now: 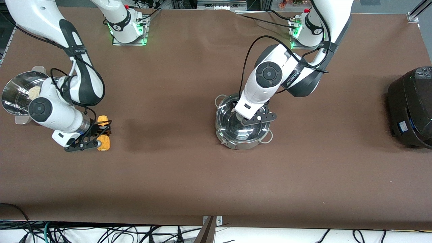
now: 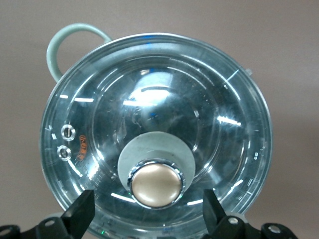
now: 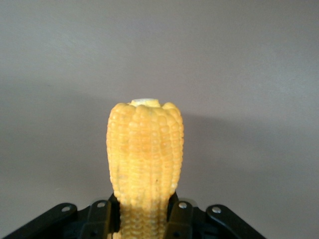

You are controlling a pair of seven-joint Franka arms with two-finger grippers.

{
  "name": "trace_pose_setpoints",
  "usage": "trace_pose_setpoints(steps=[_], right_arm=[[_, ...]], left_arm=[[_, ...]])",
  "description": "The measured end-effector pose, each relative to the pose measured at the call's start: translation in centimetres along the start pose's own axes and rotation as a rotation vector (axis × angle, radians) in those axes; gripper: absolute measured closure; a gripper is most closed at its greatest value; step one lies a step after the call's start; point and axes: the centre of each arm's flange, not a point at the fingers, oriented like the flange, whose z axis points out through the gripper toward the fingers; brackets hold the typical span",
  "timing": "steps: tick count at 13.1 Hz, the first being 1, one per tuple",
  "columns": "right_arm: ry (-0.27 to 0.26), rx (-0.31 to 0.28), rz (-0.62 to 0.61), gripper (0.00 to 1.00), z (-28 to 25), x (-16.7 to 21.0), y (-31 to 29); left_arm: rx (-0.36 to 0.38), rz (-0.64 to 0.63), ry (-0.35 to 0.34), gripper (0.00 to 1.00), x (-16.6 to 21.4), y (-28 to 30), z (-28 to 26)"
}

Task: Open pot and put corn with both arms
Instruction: 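Reach the left gripper to the glass lid knob and grasp it, then lift the lid with the left gripper while the right gripper carries corn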

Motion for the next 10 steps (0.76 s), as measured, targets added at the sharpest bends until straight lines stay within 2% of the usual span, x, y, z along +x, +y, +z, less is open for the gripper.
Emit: trace_pose_setpoints(steps=[5,7,9,10], right_arm=[[-0.035,0.021,0.005,0.67,-6.7,1.8,-1.6],[-0.034,0.060,0.022,0.67,-9.1,2.2,-1.7],[-0.043,0.076,0.025,0.67,-11.5,2.4,-1.8],[-0.050,0.078,0.024,0.67,-12.9,2.4,-1.8]], left_arm=[[-0.023,-0.004,0.009,0.07,0.6,0.3,1.2],[-0.022,-0.005,0.005,0.07,0.7,0.3,1.7],[-0.022,-0.007,0.005,0.11,0.8,0.3,1.7],[-0.022,-0.007,0.005,0.19,0.8,0.2,1.7]])
